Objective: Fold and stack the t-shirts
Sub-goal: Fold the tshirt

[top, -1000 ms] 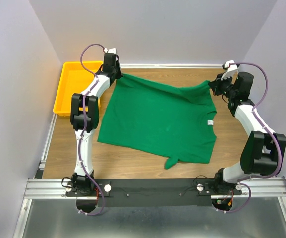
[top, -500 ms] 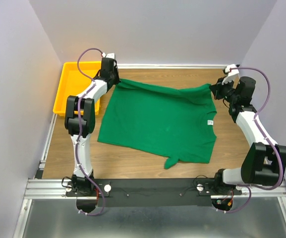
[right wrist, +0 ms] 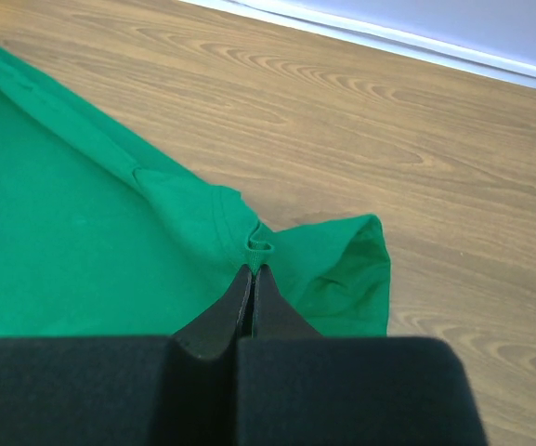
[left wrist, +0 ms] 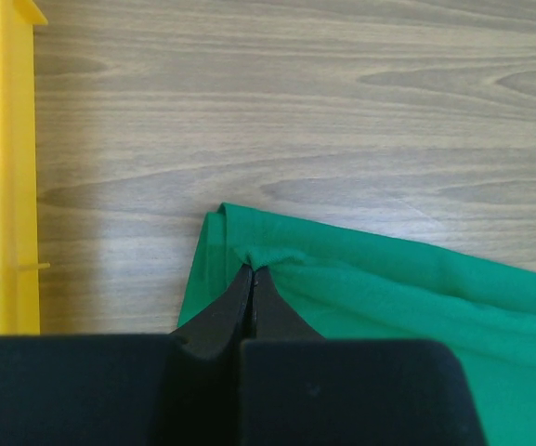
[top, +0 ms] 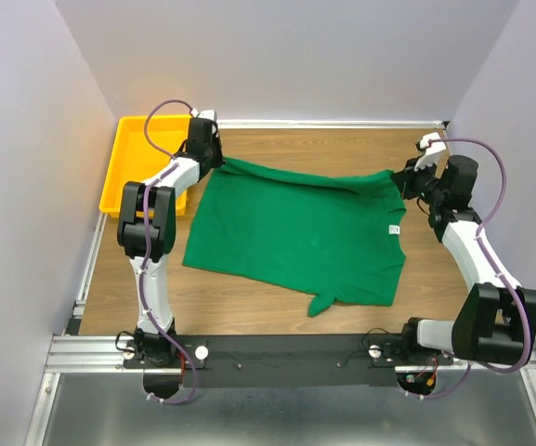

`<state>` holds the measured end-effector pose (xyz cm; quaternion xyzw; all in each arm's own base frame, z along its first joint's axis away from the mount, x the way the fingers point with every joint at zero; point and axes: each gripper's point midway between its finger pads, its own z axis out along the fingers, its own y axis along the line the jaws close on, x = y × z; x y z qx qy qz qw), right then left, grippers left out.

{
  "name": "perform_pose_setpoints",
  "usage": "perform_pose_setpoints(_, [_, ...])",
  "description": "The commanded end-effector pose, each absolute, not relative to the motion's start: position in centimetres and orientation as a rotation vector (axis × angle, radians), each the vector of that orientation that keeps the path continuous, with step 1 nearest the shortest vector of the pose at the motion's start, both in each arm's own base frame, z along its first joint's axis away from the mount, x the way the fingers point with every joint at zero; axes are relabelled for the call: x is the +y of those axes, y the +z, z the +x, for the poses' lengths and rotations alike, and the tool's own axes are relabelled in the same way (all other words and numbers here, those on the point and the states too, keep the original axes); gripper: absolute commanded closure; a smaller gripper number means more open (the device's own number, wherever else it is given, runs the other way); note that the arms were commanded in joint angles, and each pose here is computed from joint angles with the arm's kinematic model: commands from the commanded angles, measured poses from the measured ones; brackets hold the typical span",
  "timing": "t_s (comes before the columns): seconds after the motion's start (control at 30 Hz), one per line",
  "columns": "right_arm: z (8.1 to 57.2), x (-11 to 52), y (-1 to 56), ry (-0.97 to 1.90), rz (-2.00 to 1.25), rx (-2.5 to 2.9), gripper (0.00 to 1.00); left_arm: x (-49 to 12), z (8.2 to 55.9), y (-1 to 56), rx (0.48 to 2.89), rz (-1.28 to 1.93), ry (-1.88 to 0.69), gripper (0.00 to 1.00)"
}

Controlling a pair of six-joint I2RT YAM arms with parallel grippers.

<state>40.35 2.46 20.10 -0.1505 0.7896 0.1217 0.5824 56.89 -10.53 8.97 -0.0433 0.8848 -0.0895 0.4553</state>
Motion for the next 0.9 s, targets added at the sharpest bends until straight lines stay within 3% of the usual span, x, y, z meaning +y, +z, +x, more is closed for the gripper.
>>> perform_pose_setpoints(0.0, [39.2,2.5,20.1,0.264,-0.359,1.851,0.99,-10.4,57.0,12.3,2.109,-0.088,-0.241,1.00])
perform_pose_setpoints(0.6, [36.1,2.8,18.1,0.269,-0.366,1.899,0.99,-9.4,53.9,10.5,2.152,-0.102,-0.206,1.00])
perform_pose_setpoints(0.7, [35.8,2.7,17.6,0.255,-0.367,1.909,0.99,-8.9,52.8,11.8,2.133,-0.138,-0.197,0.67])
perform_pose_setpoints(0.73, [35.6,2.6,17.4,0.249,-0.376,1.909,0.99,-8.6,52.0,13.6,2.080,-0.150,-0.200,0.49])
perform_pose_setpoints(0.83, [35.2,2.6,16.7,0.237,-0.389,1.918,1.00,-8.4,50.5,18.4,1.934,-0.164,-0.237,0.35])
perform_pose_setpoints(0.87, [35.0,2.6,16.4,0.236,-0.393,1.922,0.99,-8.4,50.2,19.5,1.903,-0.161,-0.249,0.35])
